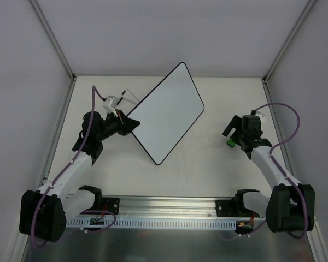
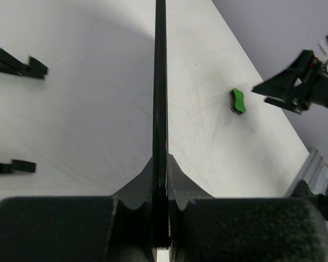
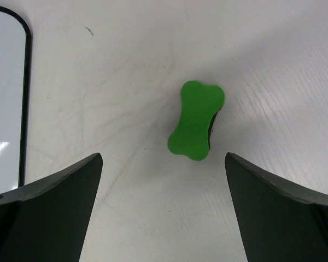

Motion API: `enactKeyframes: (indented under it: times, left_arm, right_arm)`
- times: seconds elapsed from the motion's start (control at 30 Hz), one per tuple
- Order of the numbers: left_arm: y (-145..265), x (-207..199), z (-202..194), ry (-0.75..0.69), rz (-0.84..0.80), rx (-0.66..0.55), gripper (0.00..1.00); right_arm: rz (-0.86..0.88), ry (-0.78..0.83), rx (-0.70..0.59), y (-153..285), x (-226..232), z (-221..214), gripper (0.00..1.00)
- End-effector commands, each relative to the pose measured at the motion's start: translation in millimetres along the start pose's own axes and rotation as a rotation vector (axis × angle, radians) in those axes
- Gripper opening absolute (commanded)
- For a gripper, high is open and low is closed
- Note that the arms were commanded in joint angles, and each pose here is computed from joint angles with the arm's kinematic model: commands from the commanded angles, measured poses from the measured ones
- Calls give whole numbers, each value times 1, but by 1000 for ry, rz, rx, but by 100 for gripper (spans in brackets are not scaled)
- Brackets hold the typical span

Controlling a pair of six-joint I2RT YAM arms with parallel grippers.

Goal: Erase the whiteboard

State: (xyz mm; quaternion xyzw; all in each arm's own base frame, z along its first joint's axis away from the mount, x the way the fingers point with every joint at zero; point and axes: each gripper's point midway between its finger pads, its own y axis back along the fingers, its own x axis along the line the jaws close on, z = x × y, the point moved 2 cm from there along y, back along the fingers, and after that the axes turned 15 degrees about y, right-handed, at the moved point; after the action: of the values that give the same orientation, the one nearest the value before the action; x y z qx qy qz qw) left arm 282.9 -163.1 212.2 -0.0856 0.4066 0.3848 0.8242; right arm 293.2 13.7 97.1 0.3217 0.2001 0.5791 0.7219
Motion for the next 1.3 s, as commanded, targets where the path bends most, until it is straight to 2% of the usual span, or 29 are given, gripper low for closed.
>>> enactKeyframes:
  times: [0.0, 0.4, 0.83, 1.27]
  left_arm:
    - [0, -54, 102, -307, -129, -326, 0]
    - [7, -57, 184, -365, -134, -456, 0]
    - [11, -94, 241, -403, -255, -607, 0]
    - [25, -103, 299, -480, -220, -732, 0]
  right_arm:
    - [39, 54, -19, 14, 1, 0, 99]
    - [61, 69, -23, 19, 1, -5, 99]
    - [79, 88, 11, 13, 5, -6, 99]
    - [88, 103, 61, 4, 7, -14, 99]
